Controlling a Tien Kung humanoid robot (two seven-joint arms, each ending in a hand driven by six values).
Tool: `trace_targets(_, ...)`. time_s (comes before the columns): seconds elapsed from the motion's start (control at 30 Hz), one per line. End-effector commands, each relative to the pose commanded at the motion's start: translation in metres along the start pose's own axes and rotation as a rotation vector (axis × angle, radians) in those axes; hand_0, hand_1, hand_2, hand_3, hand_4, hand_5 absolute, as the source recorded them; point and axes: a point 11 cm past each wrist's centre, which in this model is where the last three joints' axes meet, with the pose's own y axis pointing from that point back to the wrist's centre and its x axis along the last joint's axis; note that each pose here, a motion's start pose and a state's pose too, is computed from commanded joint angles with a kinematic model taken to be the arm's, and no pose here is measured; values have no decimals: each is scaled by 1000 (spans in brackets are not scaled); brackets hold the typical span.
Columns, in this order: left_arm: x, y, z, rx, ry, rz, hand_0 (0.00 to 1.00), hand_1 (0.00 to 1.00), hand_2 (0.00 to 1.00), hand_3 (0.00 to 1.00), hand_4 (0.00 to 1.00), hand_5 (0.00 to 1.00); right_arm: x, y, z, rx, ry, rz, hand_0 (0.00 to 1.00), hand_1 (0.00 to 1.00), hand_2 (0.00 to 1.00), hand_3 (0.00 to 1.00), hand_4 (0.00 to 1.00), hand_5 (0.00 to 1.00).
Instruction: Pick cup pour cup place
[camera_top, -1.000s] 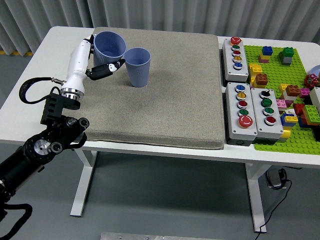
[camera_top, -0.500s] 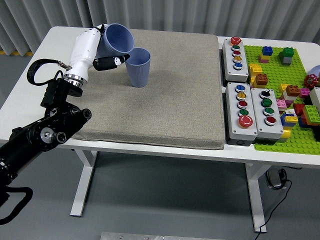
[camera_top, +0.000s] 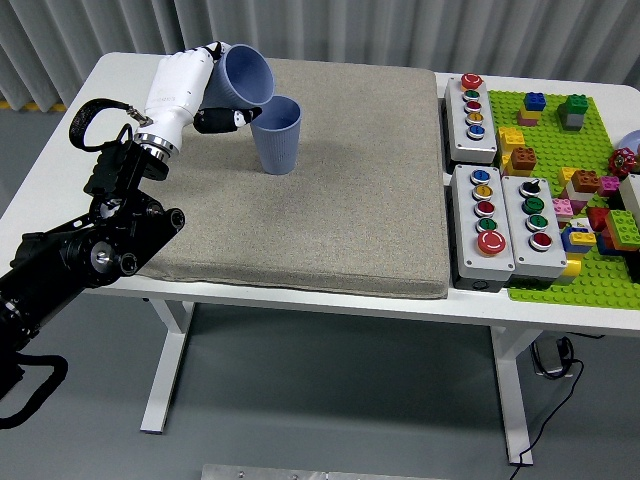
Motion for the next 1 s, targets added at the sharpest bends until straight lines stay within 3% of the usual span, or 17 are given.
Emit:
trace_targets(0.57, 2, -10, -7, 8, -128, -37, 470, 511, 552, 561, 837, 122, 0, 0, -1, 3, 2, 0, 700, 706, 670, 635, 63, 315)
trace_targets(1.0, 8, -16, -4, -29, -275, -53, 470, 511, 551, 558, 838, 127, 0, 0, 2, -2, 6, 0, 699, 706, 669, 636, 63, 313)
